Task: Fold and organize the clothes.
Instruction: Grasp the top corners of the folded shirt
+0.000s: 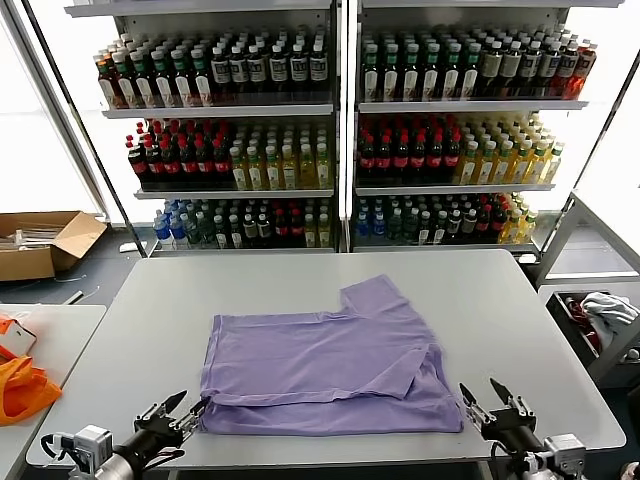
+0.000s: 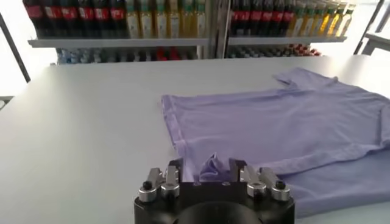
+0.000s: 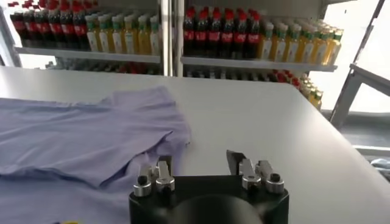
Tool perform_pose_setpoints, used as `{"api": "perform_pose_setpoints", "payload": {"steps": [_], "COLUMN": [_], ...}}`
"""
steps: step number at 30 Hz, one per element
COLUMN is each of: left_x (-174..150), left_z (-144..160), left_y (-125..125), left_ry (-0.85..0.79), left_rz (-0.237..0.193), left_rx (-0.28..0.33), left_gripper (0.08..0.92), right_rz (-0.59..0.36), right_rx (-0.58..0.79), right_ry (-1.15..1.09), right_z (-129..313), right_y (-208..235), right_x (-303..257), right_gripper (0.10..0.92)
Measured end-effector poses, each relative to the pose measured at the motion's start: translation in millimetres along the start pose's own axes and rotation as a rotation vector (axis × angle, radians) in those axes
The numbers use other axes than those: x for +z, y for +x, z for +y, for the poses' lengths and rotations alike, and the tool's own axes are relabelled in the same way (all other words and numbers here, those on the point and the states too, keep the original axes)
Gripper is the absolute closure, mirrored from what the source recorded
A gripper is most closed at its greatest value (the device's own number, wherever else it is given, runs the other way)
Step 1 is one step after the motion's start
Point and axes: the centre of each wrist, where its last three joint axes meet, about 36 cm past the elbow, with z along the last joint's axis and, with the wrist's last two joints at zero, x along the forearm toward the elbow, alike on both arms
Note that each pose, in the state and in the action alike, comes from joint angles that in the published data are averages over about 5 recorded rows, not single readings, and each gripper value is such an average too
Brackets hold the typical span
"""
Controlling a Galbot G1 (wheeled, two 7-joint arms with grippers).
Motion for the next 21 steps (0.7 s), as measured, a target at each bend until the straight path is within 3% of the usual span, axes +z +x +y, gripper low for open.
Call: {"api": "perform_pose_setpoints", "payload": {"steps": [5, 9, 21], "left_x": [-10.5, -23.7, -65.7], "left_z": [18.8, 40.0, 87.8], "left_y": [-11.3, -27.9, -101.4], "left_ry": [-0.034, -0.056, -0.083], "left_rz": [-0.008, -0.014, -0.038], "left_rx": [0.005, 0.017, 0.082], "left_gripper": [0.275, 0.193, 0.176], "right_rz": [-0.025, -0.038, -0.039], "right_rx": [-0.052, -0.107, -0.254], "right_ry": [0.035, 0.042, 0.031], "right_z": [-27.7, -45.2, -60.8], "right_y": [-29.5, -63.3, -182.4], "right_x": [-17.9, -33.0, -71.9], "right_gripper": [0.211, 0.2, 0.2]}}
